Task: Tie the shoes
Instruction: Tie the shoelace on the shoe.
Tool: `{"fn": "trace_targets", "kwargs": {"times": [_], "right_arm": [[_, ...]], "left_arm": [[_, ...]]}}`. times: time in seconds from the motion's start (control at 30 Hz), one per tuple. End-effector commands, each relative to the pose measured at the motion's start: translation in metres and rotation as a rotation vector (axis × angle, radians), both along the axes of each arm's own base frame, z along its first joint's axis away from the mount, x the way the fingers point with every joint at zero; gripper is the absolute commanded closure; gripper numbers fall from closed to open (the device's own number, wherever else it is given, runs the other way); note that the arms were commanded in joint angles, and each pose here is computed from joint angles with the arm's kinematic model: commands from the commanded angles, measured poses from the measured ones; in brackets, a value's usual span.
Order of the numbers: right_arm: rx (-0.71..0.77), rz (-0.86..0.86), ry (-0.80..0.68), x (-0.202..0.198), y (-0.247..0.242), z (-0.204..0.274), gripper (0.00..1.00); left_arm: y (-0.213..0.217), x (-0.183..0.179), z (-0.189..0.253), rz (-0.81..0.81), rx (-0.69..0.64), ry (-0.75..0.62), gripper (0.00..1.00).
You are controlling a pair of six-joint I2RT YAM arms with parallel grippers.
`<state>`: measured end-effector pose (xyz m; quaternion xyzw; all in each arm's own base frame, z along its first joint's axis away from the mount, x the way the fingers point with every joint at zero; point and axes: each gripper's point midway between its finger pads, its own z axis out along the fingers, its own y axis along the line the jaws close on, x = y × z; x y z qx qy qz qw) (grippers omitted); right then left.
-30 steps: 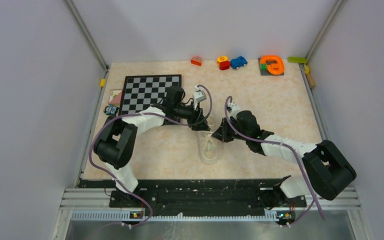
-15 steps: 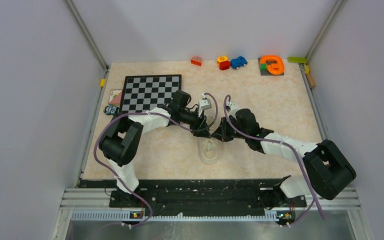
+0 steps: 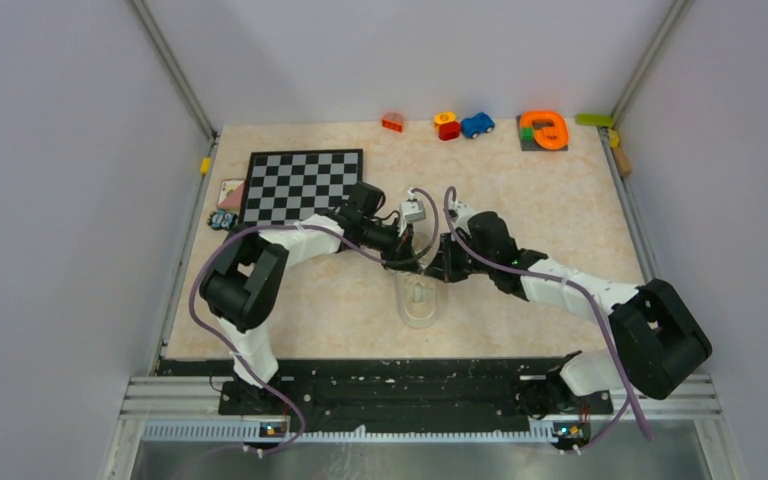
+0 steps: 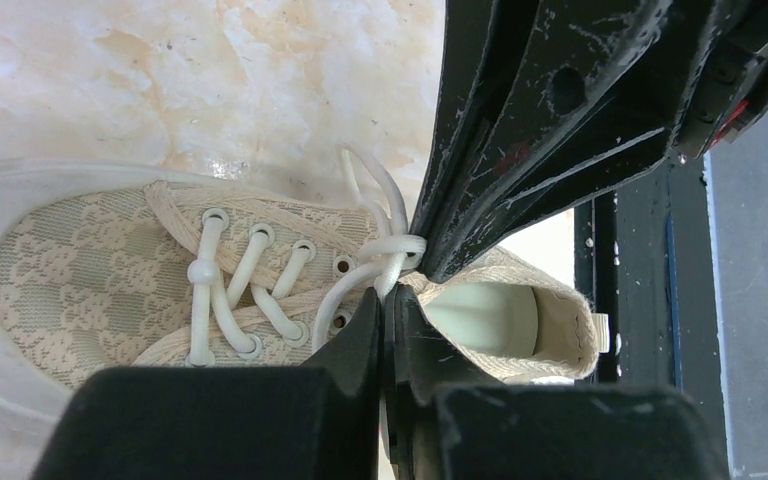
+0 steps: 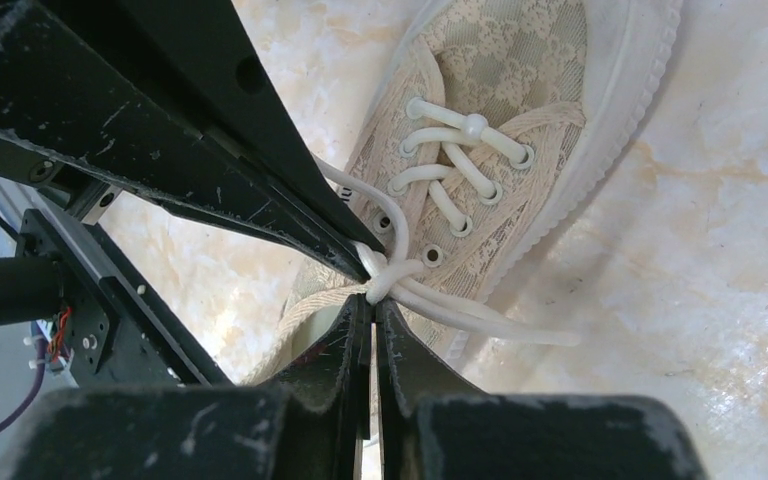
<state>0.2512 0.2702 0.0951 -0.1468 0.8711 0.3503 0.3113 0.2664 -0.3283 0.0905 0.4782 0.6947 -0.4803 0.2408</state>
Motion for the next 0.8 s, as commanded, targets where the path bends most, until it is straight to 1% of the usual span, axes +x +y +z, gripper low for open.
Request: {"fn": "trace_targets", "kwargs": {"times": [0.0,0.07,0.13,0.17,0.37,0.6,0.77], "right_arm": [[0.052,0.043,-0.043,0.005,0.012,0.025,0.93],[0.052,0.037,-0.05,0.004,0.011,0.026,0.87],[0.051,0.021,-0.057,0.004,0.007,0.025,0.78],[0.055,0.01,-0.061,0.004,0.005,0.026,0.77],[0.108,-0.037,-0.068,0.004,-0.001,0.029,0.76],[0.107,-0.043,-0.04,0.001,-0.002,0.019,0.75],[0.086,-0.059,-0.055,0.004,-0.006,0.015,0.74]], "left_arm": [[-0.007,0.01,0.004,-0.007,-0.014,-0.043,1.0],[-0.007,0.01,0.004,-0.009,-0.015,-0.04,1.0],[-0.006,0.01,0.004,-0.01,-0.014,-0.041,1.0],[-0.006,0.01,0.004,-0.01,-0.014,-0.039,1.0],[-0.007,0.01,0.004,-0.009,-0.009,-0.031,1.0],[-0.007,0.01,0.006,-0.012,-0.012,-0.028,1.0],[-0.006,0.009,0.007,-0.015,-0.013,-0.03,1.0]]}}
